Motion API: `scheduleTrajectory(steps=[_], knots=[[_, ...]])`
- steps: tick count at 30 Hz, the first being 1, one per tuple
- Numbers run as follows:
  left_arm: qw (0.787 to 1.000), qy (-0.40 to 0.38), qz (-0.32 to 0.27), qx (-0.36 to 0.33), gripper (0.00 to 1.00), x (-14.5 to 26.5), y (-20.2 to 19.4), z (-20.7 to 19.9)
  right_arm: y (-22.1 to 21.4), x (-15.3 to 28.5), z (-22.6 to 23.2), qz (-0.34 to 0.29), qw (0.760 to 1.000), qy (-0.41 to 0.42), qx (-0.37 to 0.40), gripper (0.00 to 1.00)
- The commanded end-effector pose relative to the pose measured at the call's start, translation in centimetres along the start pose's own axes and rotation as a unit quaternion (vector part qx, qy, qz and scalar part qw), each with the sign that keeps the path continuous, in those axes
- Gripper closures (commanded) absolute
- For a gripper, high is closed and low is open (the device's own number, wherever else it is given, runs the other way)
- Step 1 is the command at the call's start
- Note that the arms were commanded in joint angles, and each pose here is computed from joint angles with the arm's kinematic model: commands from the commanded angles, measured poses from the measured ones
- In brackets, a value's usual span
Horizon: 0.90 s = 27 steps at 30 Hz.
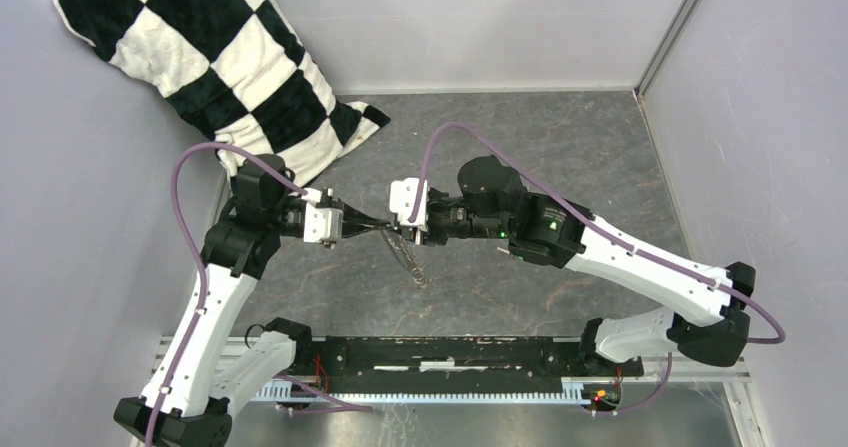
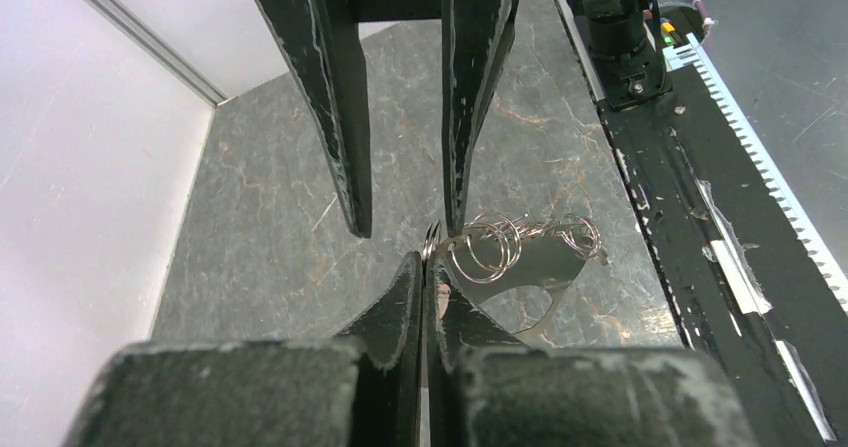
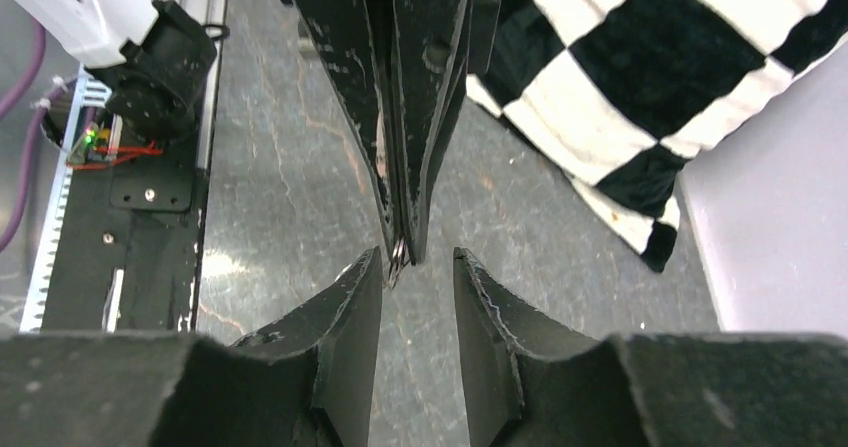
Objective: Put the keys on the keyring
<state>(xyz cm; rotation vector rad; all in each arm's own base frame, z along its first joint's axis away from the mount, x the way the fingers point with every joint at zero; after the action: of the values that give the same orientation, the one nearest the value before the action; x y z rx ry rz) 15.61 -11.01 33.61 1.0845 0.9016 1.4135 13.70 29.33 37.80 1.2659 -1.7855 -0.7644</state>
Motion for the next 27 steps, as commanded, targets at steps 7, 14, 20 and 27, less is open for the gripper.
scheduleTrajectory(steps=[7,14,20,27], knots=[[1.0,0.004,-0.001,0.006,0.98,0.3,0.9,-0.8,-0.1,-0.3,-0.3,0.032,0.999,-0.005,0.0,0.66],[1.0,0.005,0.0,0.001,0.98,0.4,0.7,-0.9,-0.1,-0.7,-0.3,0.019,1.0,-0.013,-0.013,0.84],[1.0,0.01,0.003,0.006,0.79,0.4,0.7,-1.0,-0.5,-0.4,0.0,0.01,0.999,-0.036,-0.019,0.99],[0.998,0.029,0.022,0.049,0.41,0.9,1.1,-1.5,-2.0,0.6,1.2,-0.027,0.996,-0.076,-0.039,0.99]])
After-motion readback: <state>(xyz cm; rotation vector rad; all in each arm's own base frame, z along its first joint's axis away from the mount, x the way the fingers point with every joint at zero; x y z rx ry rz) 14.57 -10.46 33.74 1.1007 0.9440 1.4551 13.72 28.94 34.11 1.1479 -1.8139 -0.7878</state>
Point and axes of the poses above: each gripper's point midway between its finger pads, its own x axis back along the fingers, its own z axis along the line the jaws close on, y = z × x, the point moved 10 cm from there along x, back along the fingers, and after that the axes turned 9 degrees about x, right-handed, at the moved point
